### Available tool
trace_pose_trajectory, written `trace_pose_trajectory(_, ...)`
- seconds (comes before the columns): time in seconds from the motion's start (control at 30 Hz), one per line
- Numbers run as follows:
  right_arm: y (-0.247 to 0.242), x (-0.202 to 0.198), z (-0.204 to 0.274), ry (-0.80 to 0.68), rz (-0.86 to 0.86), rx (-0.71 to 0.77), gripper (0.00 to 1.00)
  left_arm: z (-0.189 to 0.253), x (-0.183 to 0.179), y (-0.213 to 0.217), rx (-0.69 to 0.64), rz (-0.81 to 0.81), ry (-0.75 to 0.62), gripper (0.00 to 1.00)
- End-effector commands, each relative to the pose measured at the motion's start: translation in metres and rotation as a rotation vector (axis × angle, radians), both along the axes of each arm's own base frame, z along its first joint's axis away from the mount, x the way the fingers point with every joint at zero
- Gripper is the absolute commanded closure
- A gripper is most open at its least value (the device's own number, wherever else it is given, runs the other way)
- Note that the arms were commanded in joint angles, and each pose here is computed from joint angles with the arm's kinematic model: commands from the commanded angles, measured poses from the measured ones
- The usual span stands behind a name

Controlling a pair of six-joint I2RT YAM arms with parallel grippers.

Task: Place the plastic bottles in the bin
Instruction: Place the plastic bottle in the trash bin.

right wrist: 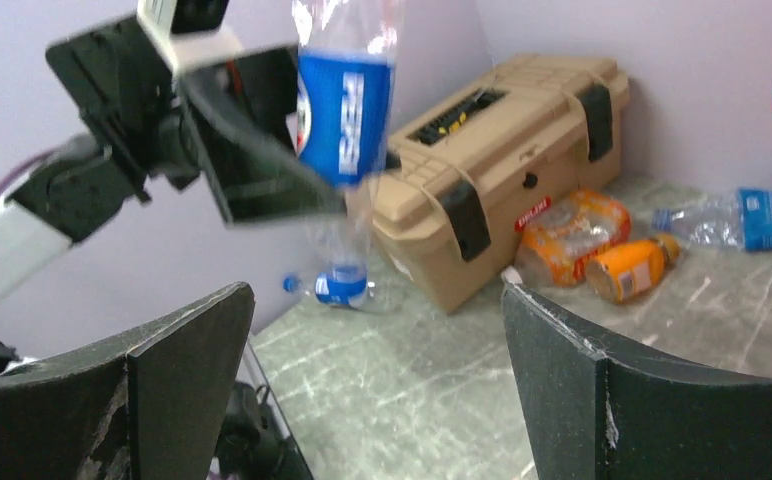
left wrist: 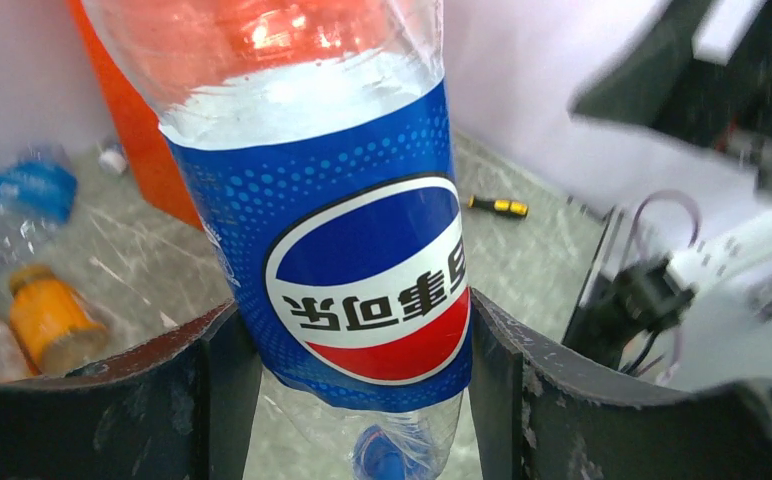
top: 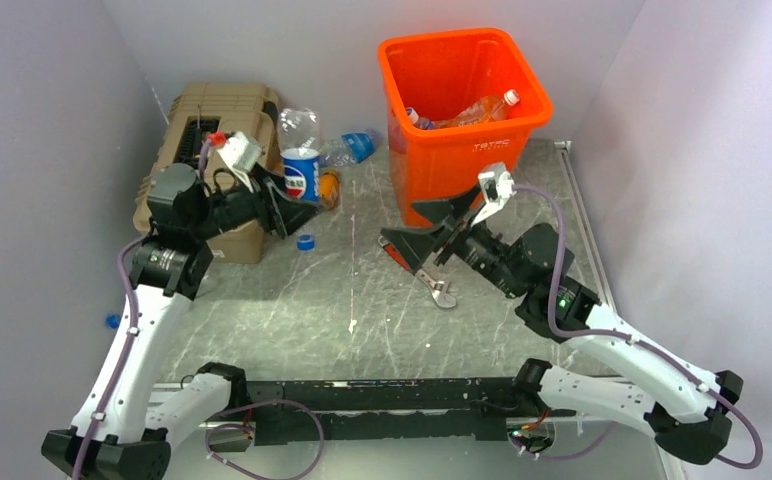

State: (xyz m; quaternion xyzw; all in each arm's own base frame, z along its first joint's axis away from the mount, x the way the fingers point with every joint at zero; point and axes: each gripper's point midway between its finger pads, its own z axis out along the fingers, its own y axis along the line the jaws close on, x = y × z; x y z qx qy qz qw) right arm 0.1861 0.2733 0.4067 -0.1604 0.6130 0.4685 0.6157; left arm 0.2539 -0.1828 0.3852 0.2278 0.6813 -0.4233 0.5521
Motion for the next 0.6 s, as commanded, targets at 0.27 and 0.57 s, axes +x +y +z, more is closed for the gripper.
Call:
trace_pose_trajectory(0.27, 0.048, 0.012, 0.065, -0.05, 0.172, 0.036, 0.0, -0.049, -0.026, -0.021, 0.182, -0.121, -0.45, 0.75)
trace_pose_trajectory(0.57, 0.08, 0.035, 0.042, -0.006, 0.188, -0.08, 0.0, -0.061, -0.008, -0.011, 0.181, 0.027, -0.431, 0.9)
